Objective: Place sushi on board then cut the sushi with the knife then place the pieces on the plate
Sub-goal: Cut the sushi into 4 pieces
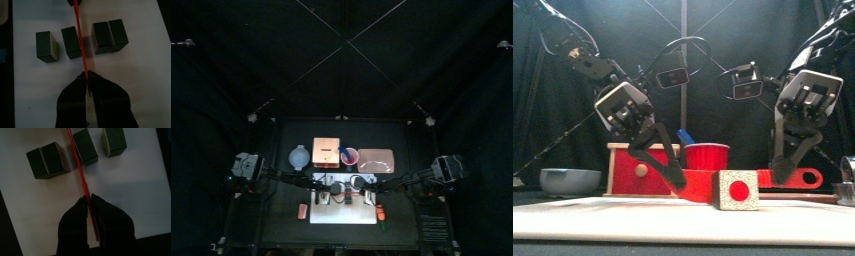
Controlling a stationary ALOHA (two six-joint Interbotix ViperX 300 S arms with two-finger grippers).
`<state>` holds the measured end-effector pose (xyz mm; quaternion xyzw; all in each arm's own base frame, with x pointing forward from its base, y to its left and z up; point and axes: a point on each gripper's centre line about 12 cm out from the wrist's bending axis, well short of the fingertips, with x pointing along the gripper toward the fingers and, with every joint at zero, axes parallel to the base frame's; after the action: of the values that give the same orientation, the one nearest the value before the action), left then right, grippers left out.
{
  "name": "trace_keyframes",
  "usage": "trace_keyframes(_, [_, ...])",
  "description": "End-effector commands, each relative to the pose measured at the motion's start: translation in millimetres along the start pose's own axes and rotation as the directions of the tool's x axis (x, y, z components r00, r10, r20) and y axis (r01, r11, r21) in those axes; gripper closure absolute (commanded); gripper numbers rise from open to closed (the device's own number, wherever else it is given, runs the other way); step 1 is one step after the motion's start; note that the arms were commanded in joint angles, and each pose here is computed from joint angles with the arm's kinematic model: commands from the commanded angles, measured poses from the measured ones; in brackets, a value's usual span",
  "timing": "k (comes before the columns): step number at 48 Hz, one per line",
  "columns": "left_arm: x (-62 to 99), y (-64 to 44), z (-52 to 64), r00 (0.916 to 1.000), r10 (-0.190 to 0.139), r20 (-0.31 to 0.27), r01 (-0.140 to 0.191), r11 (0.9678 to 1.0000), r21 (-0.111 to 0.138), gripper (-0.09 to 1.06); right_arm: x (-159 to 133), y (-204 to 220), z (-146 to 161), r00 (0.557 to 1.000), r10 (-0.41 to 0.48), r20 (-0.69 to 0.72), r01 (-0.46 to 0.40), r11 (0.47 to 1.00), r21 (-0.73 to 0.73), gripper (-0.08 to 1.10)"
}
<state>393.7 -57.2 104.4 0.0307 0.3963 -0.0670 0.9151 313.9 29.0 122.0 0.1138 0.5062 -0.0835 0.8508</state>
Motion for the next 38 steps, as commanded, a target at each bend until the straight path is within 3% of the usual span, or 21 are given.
trace_keyframes(1, [-15.7, -6.7, 17.0, 0.9986, -0.012, 0.052, 0.011, 0.9996, 0.026, 0.55, -18, -2, 12, 0.999, 0.009, 0.052, -0.01, 1.0, 0.027, 0.73])
trace_keyframes(12, [-28.8, -12.2, 34.5, 0.9937, -0.023, 0.11, 0.018, 0.999, 0.041, 0.55, -42, 3, 22, 0.993, 0.036, 0.116, -0.04, 0.999, 0.027, 0.73])
trace_keyframes(17, [-29.2, -22.9, 38.5, 0.9918, -0.043, 0.12, 0.036, 0.9976, 0.06, 0.56, -49, 7, 22, 0.989, 0.056, 0.136, -0.059, 0.998, 0.019, 0.73])
trace_keyframes(21, [-27.9, -32.1, 34.8, 0.9923, -0.06, 0.109, 0.052, 0.9957, 0.076, 0.56, -51, 13, 20, 0.988, 0.072, 0.137, -0.073, 0.997, 0.006, 0.73])
trace_keyframes(31, [-26.5, -43.4, 33.9, 0.9913, -0.081, 0.104, 0.074, 0.9948, 0.071, 0.56, -49, 26, 13, 0.988, 0.101, 0.12, -0.1, 0.995, -0.01, 0.73])
trace_keyframes(38, [-26.0, -44.6, 32.8, 0.9914, -0.083, 0.101, 0.077, 0.9953, 0.059, 0.56, -46, 28, 12, 0.988, 0.106, 0.115, -0.106, 0.994, -0.007, 0.73])
